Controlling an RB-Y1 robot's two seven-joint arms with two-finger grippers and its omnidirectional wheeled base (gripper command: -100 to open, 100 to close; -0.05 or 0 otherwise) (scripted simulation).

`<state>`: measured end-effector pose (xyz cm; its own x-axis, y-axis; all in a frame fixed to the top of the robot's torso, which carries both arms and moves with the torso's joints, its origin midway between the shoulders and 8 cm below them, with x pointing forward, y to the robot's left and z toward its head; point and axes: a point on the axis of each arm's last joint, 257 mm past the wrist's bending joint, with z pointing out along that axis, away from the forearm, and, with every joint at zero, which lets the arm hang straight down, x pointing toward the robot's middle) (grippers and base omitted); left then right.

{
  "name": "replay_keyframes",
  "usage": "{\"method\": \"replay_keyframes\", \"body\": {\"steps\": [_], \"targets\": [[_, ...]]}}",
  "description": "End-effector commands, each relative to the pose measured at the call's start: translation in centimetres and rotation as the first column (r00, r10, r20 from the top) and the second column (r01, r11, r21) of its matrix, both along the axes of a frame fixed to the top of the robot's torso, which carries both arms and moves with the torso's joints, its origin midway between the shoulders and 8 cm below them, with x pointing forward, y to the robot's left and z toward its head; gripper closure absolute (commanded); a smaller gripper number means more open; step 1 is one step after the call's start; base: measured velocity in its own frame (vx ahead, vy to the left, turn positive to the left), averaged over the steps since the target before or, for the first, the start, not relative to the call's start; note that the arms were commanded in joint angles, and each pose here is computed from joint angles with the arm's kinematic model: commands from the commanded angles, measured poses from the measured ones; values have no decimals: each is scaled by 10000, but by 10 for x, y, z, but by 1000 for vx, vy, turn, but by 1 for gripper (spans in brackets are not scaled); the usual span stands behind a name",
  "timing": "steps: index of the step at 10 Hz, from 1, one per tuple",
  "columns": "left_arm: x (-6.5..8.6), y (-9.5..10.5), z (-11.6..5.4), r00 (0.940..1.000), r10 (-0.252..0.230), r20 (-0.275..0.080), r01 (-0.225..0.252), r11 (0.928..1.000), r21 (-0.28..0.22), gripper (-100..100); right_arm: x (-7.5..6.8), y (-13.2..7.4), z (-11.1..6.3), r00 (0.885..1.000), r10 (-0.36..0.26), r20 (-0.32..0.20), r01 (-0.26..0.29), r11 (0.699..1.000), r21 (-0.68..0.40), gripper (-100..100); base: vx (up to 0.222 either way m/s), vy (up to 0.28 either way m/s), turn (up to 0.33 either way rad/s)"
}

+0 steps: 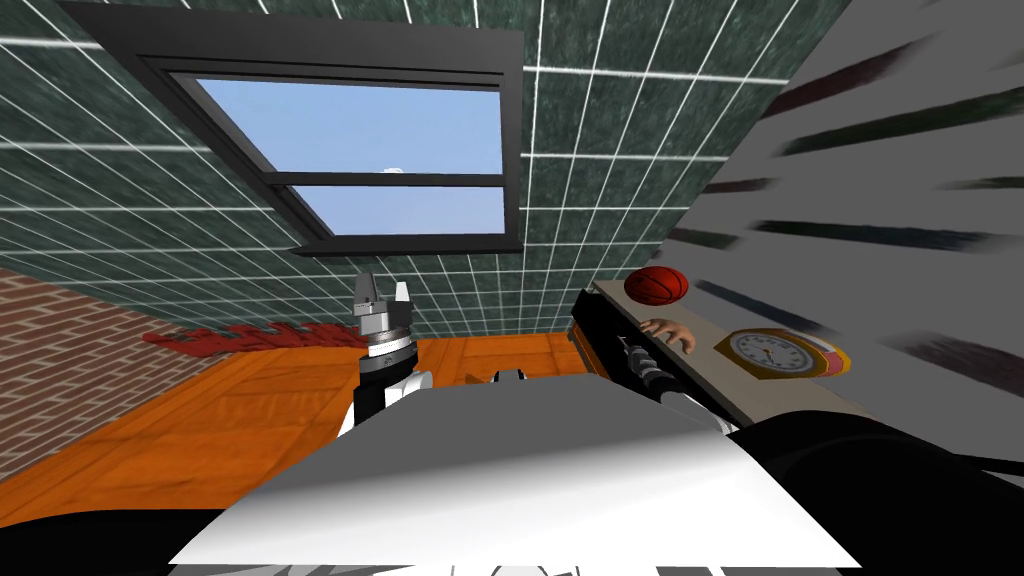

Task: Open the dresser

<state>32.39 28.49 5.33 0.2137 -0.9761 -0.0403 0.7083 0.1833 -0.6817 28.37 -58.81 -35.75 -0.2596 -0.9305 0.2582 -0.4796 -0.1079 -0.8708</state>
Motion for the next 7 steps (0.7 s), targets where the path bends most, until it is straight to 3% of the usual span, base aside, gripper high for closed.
{"method": "replay_keyframes", "body": {"steps": [1, 3, 4, 7], "targets": [[0, 0, 0, 10000, -1, 1, 1, 10000, -1, 0, 2, 0, 4, 10000, 27, 84, -27, 10000, -54, 100, -6, 183, -9], [0, 0, 0, 10000, -1, 1, 1, 10000, -1, 0, 3, 1, 6, 9999, 53, 139, -52, 9999, -89, 100, 18, 207, -20], [0, 0, 0, 10000, -1, 2, 1, 10000, -1, 0, 6, -3, 13, 9999, 112, 85, -111, 9999, -30, -100, 5, 121, -60], [0, 0, 0, 10000, 1, -1, -1, 10000, 3, 0, 16, -13, 33, 9996, 270, 89, -270, 9996, 7, -100, -3, 22, -59]]}}
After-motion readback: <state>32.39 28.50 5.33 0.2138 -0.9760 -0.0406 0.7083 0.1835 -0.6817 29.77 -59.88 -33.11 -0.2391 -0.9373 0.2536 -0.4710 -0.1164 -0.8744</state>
